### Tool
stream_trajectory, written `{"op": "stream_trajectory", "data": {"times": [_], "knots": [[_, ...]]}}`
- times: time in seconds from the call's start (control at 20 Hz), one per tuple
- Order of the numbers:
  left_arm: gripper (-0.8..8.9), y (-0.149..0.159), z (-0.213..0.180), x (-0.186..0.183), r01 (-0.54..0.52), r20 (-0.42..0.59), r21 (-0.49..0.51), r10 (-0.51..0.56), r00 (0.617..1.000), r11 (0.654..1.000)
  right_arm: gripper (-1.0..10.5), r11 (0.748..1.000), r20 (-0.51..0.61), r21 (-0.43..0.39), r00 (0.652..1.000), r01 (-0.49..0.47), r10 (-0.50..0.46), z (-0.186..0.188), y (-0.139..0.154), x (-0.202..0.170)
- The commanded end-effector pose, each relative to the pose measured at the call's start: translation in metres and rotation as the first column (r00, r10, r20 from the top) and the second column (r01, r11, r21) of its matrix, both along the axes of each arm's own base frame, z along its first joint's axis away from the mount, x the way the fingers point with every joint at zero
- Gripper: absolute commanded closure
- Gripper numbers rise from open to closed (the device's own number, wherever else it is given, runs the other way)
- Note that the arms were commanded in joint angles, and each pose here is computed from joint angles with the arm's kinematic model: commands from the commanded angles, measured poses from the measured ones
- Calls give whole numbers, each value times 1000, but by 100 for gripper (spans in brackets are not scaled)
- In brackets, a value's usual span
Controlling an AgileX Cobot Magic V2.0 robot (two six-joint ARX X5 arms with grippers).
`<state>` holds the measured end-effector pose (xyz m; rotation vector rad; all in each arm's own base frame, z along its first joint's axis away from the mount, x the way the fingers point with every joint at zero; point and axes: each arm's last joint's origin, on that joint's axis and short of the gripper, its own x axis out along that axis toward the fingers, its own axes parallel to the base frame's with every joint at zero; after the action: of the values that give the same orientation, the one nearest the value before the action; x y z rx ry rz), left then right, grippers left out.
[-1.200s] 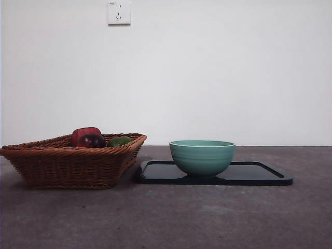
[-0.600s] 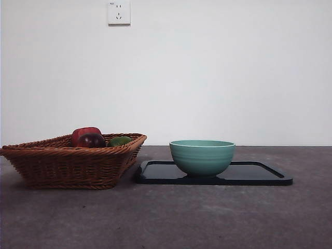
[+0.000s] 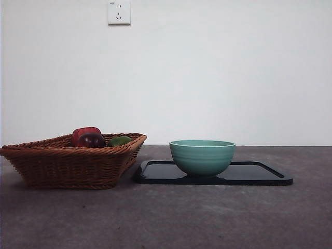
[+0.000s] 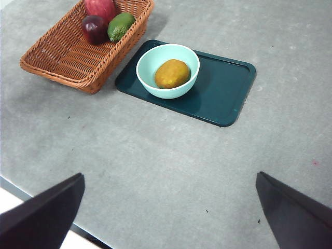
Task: Pick up the wifruite, put it on the bowl, pick up the plate, put it on desk
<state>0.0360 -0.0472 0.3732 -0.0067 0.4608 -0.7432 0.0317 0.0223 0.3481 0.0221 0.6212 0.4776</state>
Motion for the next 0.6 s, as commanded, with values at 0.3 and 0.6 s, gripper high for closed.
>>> {"op": "stream_trajectory", "data": {"times": [0.3,0.6], "knots": [[220,-64,-17,37,-61,-251,105,86,964,993,394,1000,12,11,1000,-11,11,3,0,0],[220,-124,-48,71,29,-429,266,91,899,963,394,1000,13,10,1000,-9,8,3,0,0]]}}
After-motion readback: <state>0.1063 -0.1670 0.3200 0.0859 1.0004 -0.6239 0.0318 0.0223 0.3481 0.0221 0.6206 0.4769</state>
